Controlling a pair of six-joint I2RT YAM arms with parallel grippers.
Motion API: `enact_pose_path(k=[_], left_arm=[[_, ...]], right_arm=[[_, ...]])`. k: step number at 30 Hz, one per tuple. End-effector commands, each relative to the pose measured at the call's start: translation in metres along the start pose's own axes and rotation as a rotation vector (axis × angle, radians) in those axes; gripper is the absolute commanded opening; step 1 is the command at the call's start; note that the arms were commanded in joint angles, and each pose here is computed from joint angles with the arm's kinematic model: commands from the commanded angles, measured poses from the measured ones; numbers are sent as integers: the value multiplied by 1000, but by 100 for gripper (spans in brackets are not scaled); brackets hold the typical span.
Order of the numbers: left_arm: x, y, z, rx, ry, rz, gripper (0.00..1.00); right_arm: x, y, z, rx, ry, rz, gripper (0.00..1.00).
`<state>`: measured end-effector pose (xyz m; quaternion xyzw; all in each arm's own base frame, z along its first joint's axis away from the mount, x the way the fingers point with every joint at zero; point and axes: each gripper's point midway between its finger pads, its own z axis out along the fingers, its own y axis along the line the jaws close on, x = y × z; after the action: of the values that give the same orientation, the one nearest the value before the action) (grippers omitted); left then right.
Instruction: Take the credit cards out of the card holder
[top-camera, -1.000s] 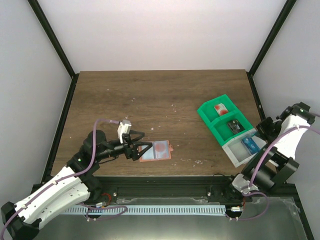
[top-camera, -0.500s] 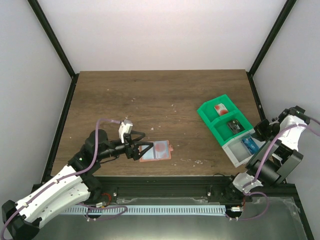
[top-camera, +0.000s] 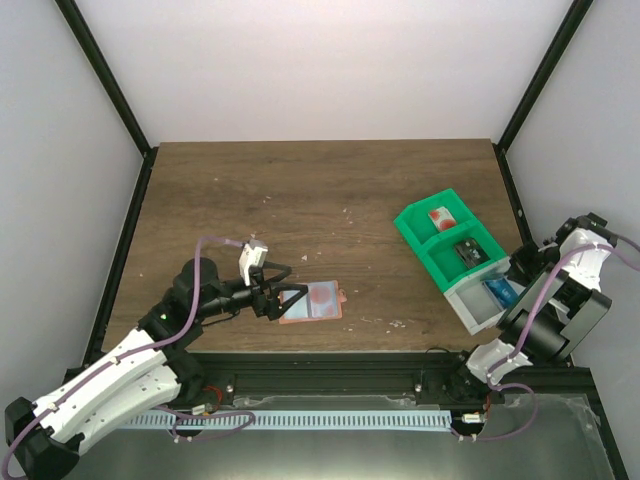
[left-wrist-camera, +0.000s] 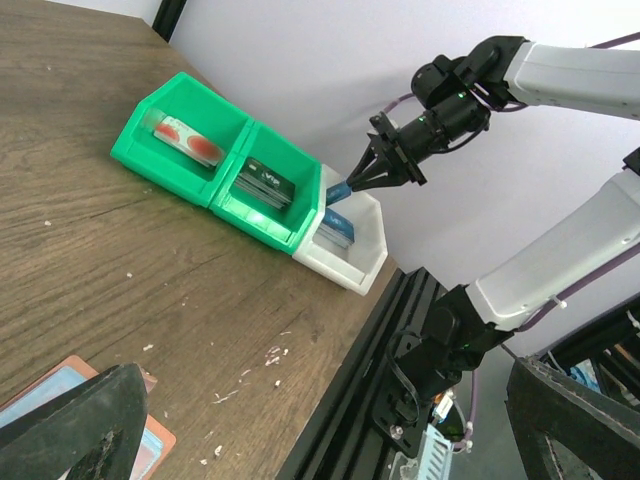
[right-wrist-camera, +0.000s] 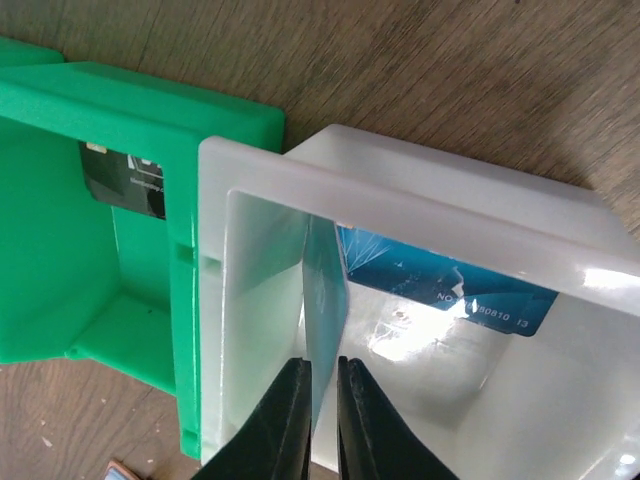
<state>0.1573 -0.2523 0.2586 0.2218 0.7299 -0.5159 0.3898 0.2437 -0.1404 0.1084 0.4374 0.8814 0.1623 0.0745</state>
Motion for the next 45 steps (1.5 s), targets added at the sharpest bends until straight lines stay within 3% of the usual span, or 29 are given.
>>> enact_pose_path(k=[1, 14, 20, 24, 27, 31, 45], left_arm=[[5, 1, 1, 5, 13, 5, 100], [4, 0, 0, 7, 10, 6, 100], [4, -1, -1, 13, 5, 7, 100], [5, -3, -1, 22, 7, 6, 100], [5, -3, -1, 26, 7, 5, 100], [5, -4, -1, 29, 6, 5, 100], [6, -3, -1, 28, 9, 3, 100]], right_arm=[[-9, -10, -2, 47, -34, 3, 11], [-37, -20, -27, 167, -96, 108, 11], [-37, 11, -32, 30, -124, 318, 11], [-22, 43, -32, -36, -170, 326, 10], [-12, 52, -31, -45, -164, 329, 1], [-11, 60, -36, -81, -184, 309, 0], [5, 33, -11, -1, -174, 351, 1]])
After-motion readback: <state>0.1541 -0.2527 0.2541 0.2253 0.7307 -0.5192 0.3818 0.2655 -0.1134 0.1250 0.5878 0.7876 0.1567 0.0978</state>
